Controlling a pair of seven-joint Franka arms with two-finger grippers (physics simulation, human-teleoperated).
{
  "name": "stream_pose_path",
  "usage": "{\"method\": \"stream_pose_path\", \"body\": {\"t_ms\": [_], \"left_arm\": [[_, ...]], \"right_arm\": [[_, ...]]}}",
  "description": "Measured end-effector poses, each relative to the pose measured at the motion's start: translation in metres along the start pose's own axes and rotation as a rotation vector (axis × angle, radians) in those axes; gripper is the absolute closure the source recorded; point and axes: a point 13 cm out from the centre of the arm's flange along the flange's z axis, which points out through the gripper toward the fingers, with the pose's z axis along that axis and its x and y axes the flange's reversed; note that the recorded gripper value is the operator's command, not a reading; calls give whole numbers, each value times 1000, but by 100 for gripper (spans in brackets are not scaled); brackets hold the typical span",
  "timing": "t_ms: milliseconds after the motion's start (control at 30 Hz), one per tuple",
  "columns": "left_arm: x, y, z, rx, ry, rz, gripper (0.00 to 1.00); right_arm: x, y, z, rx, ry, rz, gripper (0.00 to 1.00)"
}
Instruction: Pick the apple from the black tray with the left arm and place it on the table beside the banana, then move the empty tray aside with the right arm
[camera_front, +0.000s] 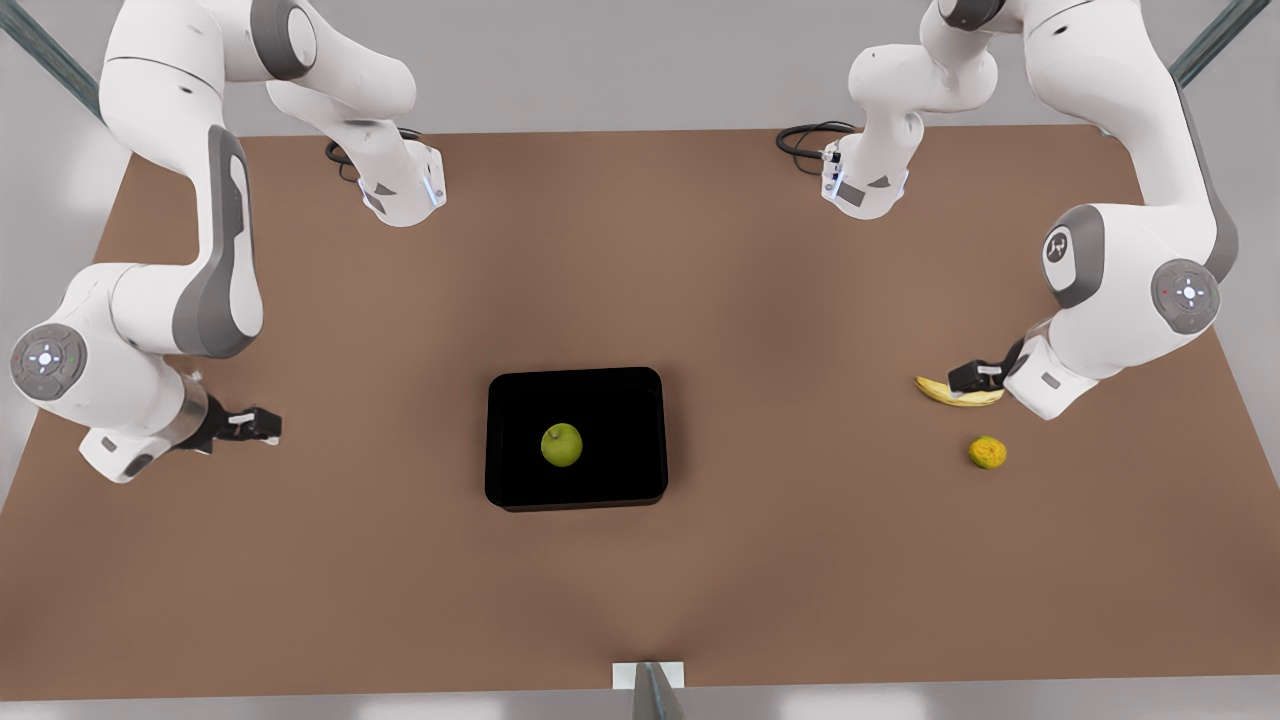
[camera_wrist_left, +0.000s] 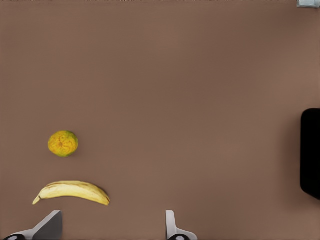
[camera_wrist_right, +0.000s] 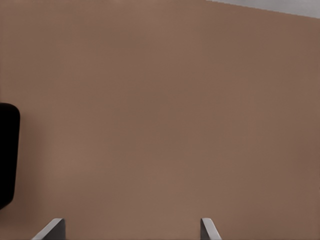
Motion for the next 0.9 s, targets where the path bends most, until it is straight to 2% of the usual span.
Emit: {"method": "stream_pose_path", "body": {"t_ms": [167,300,400,467,633,767,900], "left_arm": [[-7,-72,10,26,-6,105,0],[-24,-255,21,34,-90,341,0],[0,-367,97,-6,-74,406,0],[-2,-427,129,-9,-120,391,0],[23,-514,202,-29,-177,290,0],[40,-541,253,-38,-206,187,0],[19,-555,277,-9,-290,105,0]], "right_arm": [[-16,-1,-5,10,-63,8,0],[-24,4,19,6,-49,5,0],[-42,6,85,-3,3,3,0],[-50,4,94,-1,-9,7,0],[-50,-1,7,15,-97,19,0],[-44,0,0,11,-77,21,0],[-39,2,3,8,-56,20,0]]}}
